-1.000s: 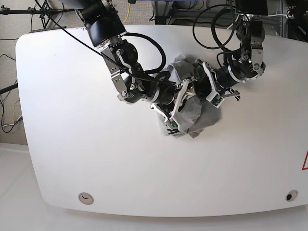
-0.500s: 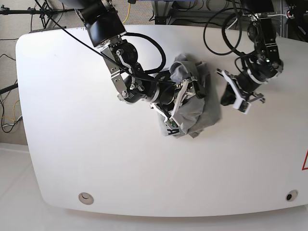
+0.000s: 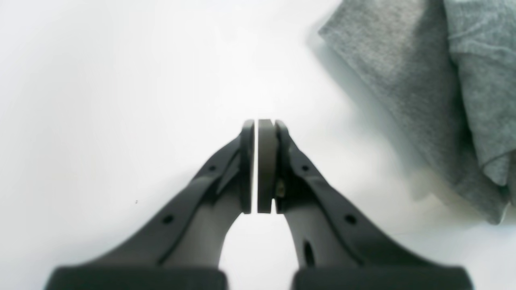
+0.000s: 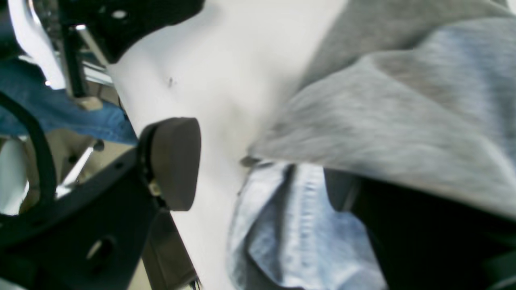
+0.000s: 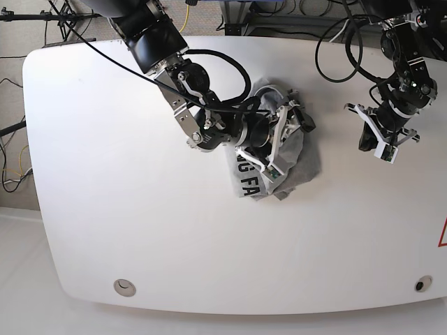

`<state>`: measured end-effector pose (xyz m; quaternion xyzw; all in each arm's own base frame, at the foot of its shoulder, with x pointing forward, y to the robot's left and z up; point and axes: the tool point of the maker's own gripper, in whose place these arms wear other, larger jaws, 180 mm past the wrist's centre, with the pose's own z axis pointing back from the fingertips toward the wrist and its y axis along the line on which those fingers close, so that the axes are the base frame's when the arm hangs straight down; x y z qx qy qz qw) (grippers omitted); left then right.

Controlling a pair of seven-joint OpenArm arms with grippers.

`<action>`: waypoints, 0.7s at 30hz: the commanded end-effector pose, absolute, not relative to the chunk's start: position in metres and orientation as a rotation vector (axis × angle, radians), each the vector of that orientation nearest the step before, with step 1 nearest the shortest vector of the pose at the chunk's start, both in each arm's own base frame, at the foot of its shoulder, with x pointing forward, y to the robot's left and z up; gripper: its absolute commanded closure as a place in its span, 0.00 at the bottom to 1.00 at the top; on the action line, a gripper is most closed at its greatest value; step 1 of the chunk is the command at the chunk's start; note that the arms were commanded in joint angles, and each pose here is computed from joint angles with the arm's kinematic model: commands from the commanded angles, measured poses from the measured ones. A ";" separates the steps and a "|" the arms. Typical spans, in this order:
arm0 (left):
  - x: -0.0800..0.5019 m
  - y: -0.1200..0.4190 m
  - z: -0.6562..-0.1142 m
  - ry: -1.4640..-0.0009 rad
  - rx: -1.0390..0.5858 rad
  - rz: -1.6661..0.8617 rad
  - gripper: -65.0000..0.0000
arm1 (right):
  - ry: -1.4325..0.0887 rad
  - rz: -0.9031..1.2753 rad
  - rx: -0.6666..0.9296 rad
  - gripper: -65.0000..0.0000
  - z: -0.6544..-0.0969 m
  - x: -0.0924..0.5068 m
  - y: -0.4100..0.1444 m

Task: Fold the T-shirt properly

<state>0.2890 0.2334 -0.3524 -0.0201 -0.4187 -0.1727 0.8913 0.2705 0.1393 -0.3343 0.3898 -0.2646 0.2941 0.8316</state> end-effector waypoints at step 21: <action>0.283 0.232 -0.350 -0.886 -0.052 -0.362 1.00 | -0.670 0.791 0.961 0.31 -0.264 0.261 0.215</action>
